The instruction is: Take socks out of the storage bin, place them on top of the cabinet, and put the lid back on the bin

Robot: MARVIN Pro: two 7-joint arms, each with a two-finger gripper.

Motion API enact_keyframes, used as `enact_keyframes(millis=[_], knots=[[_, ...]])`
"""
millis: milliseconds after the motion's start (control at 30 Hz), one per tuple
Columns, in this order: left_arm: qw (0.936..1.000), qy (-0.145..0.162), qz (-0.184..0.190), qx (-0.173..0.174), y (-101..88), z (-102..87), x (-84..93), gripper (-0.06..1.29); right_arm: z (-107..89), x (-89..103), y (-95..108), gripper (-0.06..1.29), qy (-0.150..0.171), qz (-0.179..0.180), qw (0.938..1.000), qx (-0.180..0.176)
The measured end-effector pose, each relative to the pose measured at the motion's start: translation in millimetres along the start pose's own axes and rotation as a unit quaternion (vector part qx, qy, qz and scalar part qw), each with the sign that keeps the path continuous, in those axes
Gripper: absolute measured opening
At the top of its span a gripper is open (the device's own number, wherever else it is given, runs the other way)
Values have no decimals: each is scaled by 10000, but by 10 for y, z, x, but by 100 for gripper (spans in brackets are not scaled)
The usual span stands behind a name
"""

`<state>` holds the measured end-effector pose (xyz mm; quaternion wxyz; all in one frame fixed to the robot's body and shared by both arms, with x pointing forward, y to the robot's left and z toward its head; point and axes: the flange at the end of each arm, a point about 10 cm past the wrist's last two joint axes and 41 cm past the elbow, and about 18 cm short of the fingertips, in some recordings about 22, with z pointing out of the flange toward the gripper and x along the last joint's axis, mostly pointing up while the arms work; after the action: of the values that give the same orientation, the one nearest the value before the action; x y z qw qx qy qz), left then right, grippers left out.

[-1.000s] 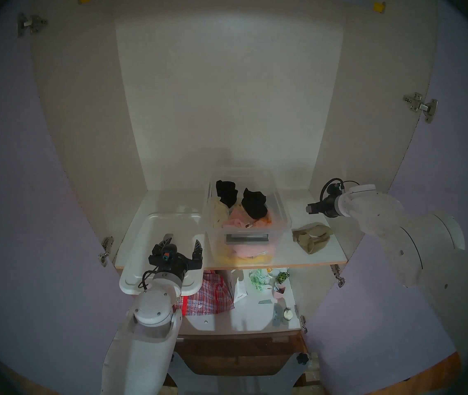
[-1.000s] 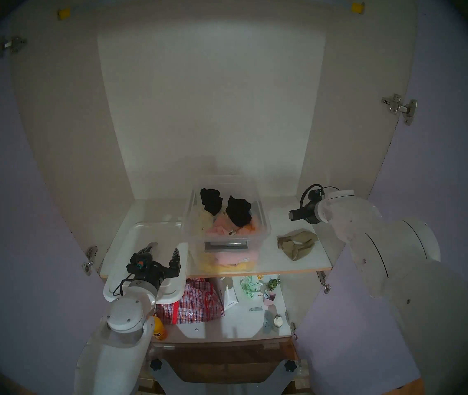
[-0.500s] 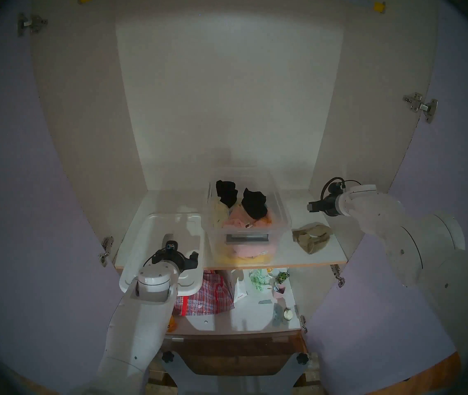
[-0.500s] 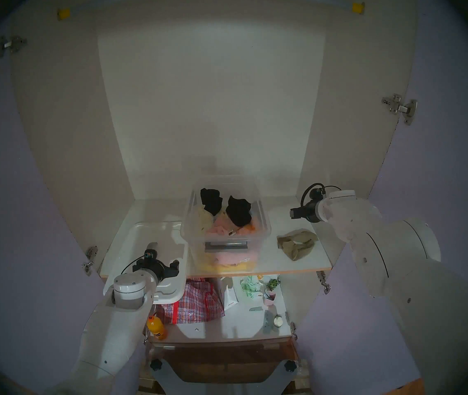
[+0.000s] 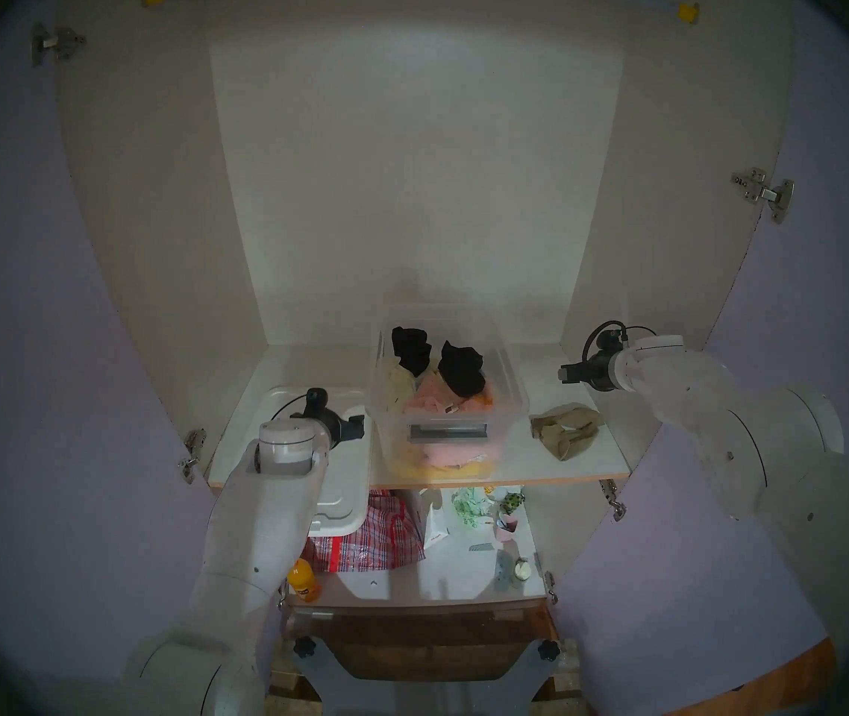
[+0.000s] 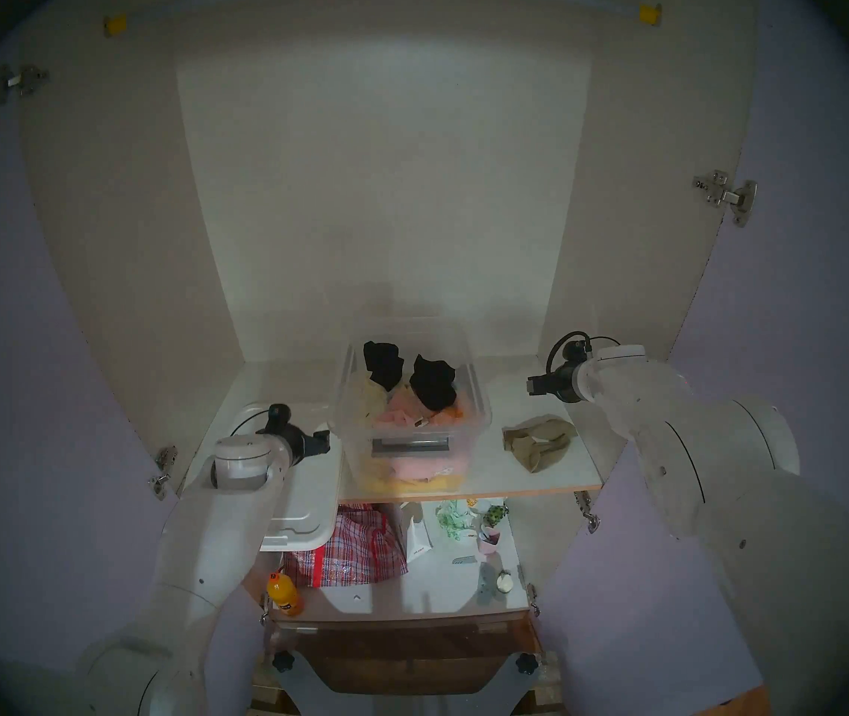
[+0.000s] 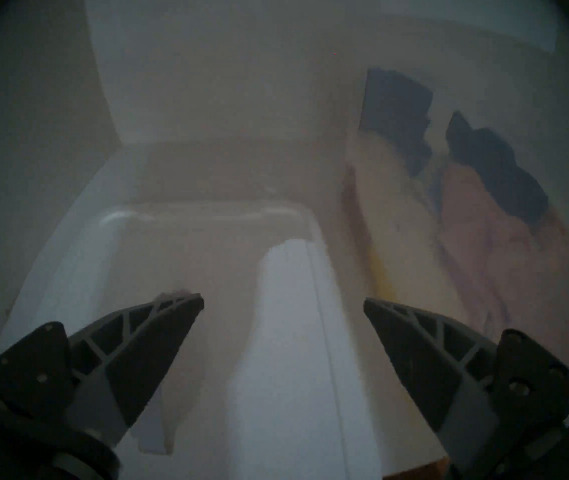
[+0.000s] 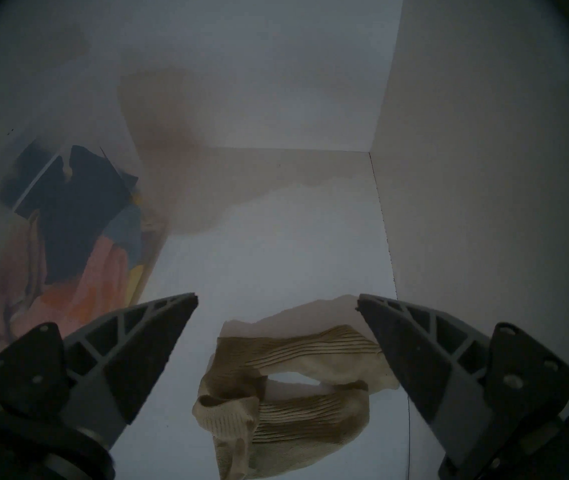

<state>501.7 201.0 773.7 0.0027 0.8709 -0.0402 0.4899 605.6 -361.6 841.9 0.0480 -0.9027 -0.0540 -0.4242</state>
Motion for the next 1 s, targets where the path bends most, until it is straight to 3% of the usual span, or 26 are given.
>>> enact_keyframes(millis=[233,1000], knots=[[9990,-261,354,125,53,65,-203,126,1,0,3,125,20,12,10000,-12],[9898,-585,612,1145,-566,156,-428,126,3,-5,8,125,44,36,10000,-33]])
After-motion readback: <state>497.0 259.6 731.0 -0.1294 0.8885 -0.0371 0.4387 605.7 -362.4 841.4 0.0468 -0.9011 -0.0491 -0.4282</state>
